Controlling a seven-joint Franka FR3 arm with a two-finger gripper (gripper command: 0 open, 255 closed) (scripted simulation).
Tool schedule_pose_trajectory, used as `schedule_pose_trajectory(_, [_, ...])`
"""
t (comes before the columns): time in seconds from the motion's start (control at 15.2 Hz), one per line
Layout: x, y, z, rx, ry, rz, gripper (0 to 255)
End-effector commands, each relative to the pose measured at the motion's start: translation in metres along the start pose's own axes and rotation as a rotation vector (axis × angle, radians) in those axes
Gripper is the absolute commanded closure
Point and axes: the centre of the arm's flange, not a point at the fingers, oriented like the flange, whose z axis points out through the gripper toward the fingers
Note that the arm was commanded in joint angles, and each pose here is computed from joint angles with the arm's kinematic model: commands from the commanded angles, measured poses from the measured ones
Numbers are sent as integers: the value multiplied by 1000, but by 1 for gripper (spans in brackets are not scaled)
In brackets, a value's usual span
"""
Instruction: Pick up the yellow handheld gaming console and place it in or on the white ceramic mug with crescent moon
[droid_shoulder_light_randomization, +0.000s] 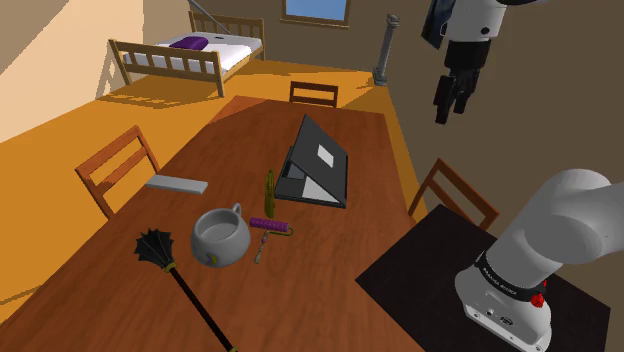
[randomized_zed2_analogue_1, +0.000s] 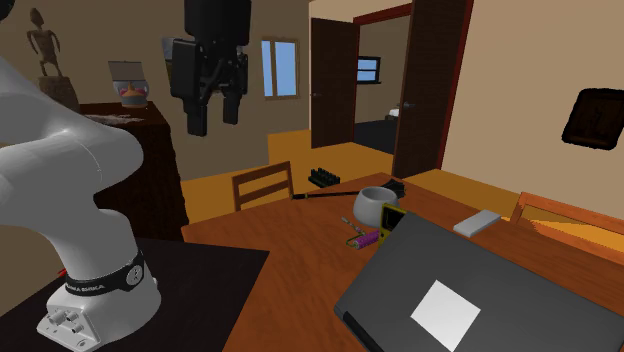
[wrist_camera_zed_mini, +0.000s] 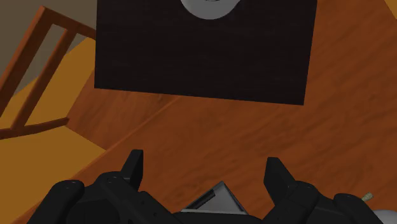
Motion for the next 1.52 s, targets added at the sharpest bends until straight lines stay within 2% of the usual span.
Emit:
schedule_pose_trajectory(0.0, [0, 0, 0, 0, 0, 0, 0])
schedule_pose_trajectory(1.45, [159, -195, 119, -14, 156, 43, 0])
